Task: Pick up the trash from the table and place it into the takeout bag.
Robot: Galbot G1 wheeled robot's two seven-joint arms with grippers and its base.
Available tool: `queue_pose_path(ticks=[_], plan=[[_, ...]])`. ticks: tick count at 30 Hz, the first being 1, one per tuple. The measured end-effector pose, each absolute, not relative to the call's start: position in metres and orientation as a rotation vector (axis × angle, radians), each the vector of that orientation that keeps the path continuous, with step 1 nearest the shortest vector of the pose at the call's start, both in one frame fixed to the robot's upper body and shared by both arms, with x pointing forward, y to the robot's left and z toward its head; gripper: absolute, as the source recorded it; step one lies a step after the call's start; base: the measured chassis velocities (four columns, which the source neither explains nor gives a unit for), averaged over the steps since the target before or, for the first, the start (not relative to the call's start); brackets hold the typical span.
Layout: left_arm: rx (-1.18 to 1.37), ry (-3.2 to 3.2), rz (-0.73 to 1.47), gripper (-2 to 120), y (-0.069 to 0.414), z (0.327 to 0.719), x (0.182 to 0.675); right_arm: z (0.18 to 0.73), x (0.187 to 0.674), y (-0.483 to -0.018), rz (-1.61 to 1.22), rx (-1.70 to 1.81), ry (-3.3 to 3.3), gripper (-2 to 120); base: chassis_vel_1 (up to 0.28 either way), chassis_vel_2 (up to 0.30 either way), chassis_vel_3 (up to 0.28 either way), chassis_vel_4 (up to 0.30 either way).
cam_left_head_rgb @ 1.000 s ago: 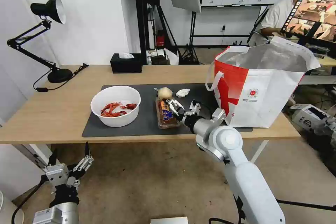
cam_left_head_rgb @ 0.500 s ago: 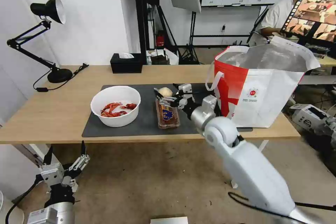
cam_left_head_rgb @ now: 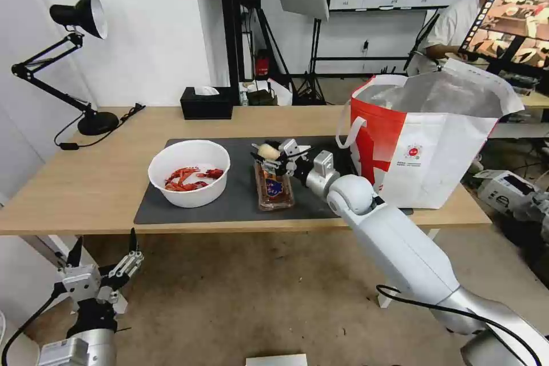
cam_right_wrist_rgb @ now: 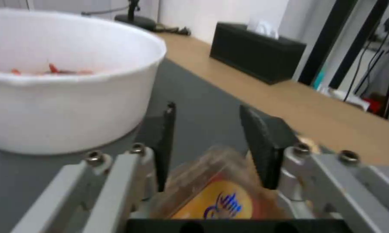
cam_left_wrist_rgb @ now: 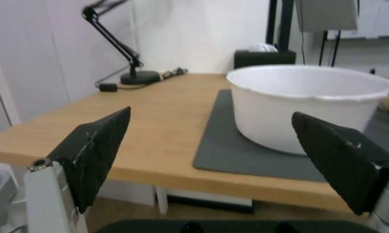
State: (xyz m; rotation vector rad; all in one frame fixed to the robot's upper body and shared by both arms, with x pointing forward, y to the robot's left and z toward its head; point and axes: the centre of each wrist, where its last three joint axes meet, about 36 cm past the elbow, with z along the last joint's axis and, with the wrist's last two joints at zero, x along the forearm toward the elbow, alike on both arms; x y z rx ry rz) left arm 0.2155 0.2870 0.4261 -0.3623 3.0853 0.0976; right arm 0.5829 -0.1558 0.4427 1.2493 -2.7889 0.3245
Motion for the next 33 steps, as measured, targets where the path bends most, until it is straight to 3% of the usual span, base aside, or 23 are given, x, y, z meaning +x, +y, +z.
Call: queue_pose_path(ticks=[7,12,24,33], plan=[[-0.215,3.176,-0.037,100,0.283,0.441,0.222,0.447,0.589,-0.152,0.369,1.145,-2.722,13,0.000,0.000,0.000,0.000],[-0.119,3.201,-0.132,100,0.284,0.452,0.226,0.446,0.595,-0.154,0.392,1.105,-2.708,0,0.000,0.000,0.000,0.000],[0.151,3.229,-0.314,100,0.292,0.475,0.249,0.443,0.599,-0.166,0.397,1.050,-2.687,0,0.000,0.000,0.000,0.000],[0.500,3.213,-0.751,100,0.289,0.496,0.276,0.448,0.596,-0.178,0.342,1.086,-2.691,0,0.000,0.000,0.000,0.000]])
